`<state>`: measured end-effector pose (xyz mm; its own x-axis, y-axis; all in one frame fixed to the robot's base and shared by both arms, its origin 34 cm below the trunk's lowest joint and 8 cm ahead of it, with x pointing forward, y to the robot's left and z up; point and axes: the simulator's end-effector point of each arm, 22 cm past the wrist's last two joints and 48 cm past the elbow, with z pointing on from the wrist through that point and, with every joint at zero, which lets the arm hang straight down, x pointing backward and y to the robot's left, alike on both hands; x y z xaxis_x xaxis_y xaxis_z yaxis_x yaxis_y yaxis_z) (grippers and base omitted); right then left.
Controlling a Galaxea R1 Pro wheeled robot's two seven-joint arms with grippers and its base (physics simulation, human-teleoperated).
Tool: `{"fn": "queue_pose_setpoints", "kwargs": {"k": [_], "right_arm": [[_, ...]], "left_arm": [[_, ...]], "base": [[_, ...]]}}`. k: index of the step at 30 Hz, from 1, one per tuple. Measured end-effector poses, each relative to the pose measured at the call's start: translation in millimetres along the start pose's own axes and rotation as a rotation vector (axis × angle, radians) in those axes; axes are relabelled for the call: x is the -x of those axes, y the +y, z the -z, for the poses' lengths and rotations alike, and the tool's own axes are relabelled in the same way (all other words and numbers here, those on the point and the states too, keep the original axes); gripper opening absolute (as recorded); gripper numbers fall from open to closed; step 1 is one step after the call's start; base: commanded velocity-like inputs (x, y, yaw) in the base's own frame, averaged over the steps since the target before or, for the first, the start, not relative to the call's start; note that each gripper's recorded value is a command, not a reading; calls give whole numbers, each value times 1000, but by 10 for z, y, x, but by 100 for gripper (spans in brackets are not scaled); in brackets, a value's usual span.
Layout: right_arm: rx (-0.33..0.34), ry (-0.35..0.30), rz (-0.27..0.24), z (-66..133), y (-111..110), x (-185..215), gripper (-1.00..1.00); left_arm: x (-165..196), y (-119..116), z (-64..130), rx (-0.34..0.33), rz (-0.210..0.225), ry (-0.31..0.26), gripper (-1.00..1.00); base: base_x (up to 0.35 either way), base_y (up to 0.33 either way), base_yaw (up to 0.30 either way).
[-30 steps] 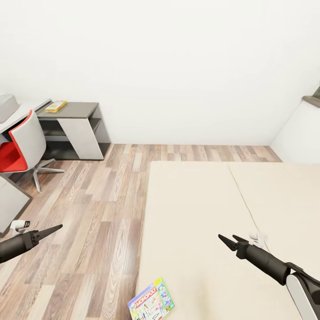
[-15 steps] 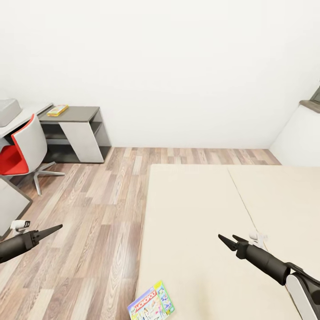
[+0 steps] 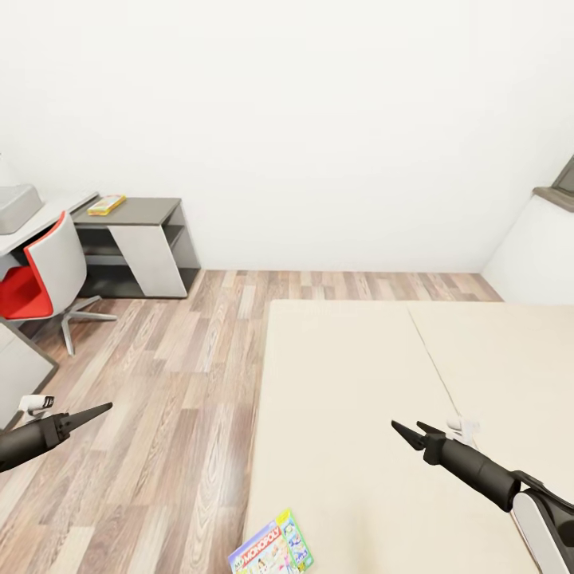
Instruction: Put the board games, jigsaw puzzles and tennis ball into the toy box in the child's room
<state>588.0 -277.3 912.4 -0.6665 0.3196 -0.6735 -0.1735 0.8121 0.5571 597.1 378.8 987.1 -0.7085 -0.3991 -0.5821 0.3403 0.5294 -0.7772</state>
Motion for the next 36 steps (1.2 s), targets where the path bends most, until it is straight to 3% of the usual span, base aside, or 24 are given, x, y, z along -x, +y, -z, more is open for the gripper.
{"fn": "queue_pose_setpoints", "kwargs": {"k": [36], "right_arm": [[20, -48, 27, 104, 151, 220, 100]], "left_arm": [[165, -225, 67, -25, -44, -31, 100]], "base": [[0, 0, 0]]}}
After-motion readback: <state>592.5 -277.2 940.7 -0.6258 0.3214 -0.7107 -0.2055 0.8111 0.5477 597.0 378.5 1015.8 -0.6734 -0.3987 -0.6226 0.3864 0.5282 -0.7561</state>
